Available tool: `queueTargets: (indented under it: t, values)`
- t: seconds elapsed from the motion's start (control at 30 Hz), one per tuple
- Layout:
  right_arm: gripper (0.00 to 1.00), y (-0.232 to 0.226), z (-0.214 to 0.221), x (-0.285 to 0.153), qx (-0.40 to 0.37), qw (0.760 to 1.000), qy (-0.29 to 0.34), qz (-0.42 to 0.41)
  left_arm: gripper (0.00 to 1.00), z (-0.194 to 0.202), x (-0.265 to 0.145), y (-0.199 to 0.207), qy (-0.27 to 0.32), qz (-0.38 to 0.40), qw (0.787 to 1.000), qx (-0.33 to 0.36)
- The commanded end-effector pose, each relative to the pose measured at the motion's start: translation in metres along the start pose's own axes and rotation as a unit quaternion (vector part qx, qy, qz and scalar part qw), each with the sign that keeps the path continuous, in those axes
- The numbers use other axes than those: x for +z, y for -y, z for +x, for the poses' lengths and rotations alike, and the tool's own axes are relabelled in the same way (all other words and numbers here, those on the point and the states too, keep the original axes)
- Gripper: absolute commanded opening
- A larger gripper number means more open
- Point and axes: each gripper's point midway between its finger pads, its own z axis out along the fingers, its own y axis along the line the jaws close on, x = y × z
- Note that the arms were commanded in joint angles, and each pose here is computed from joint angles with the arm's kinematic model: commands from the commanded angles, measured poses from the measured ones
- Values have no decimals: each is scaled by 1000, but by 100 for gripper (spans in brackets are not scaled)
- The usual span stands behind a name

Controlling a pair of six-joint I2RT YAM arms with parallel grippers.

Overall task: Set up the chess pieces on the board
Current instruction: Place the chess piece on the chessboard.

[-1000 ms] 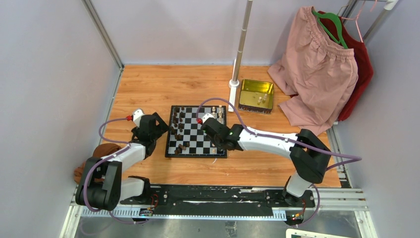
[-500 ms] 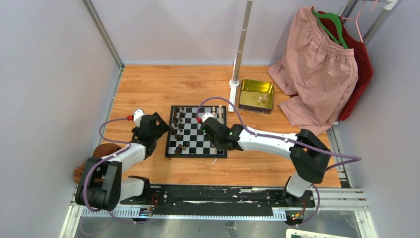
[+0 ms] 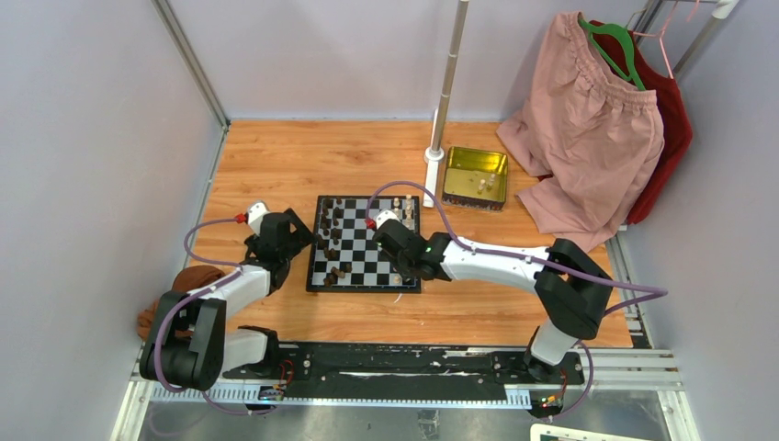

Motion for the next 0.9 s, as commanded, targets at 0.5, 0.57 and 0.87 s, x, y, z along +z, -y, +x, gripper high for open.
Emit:
queueTargets:
  t: [0.5,0.57,0.87]
  values:
    - [0,4,18,14,26,1000,-15,2,100,-12,-1,9,23,9,1000,6]
    - [1,4,19,14,26,1000,-17,2,100,-13,-1,10,24,9,1000,6]
    - [24,8,19,14,30,999,-16,6,100,-13,-2,8,25,6,1000,5]
